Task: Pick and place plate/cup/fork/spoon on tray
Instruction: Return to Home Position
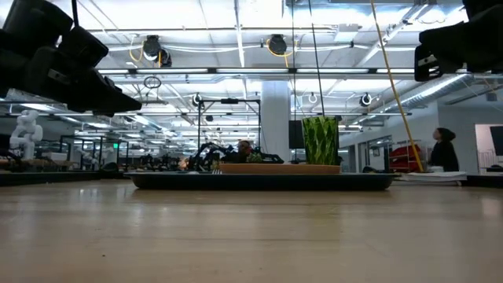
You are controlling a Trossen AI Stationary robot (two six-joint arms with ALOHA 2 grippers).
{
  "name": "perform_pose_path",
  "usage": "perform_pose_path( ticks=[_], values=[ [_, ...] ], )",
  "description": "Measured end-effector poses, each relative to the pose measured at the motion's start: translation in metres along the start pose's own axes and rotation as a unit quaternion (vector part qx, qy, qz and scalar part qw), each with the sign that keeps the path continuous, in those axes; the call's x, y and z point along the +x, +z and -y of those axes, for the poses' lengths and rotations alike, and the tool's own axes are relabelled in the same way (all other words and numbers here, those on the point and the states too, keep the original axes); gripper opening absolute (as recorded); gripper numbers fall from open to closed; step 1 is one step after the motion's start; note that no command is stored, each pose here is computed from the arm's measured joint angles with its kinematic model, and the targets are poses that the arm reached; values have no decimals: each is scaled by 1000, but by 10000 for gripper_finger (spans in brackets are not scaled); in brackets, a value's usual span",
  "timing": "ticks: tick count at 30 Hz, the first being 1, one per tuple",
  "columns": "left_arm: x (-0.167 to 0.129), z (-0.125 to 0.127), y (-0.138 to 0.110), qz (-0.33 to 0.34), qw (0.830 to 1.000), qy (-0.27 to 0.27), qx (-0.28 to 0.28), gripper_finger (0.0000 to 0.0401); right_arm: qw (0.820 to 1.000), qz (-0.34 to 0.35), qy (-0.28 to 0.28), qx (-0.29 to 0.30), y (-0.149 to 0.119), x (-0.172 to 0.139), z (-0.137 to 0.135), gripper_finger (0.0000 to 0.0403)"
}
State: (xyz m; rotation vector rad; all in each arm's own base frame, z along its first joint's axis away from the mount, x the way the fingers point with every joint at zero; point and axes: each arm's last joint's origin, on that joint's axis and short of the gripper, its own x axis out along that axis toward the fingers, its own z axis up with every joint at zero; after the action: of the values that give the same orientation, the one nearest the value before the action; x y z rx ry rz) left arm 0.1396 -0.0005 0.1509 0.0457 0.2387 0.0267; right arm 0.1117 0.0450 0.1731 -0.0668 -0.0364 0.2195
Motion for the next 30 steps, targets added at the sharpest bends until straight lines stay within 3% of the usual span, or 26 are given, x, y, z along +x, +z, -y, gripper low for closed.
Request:
perform_pose_path(
  ticks=[16,30],
  values=[
    [0,1,-3,-16,1000,-14,-5,11,1000,-8,-2,21,-2,-1,1,0],
    [-6,1,4,16,1000,-27,3,4,1000,-1,-5,-18,0,-5,3,0]
  ],
)
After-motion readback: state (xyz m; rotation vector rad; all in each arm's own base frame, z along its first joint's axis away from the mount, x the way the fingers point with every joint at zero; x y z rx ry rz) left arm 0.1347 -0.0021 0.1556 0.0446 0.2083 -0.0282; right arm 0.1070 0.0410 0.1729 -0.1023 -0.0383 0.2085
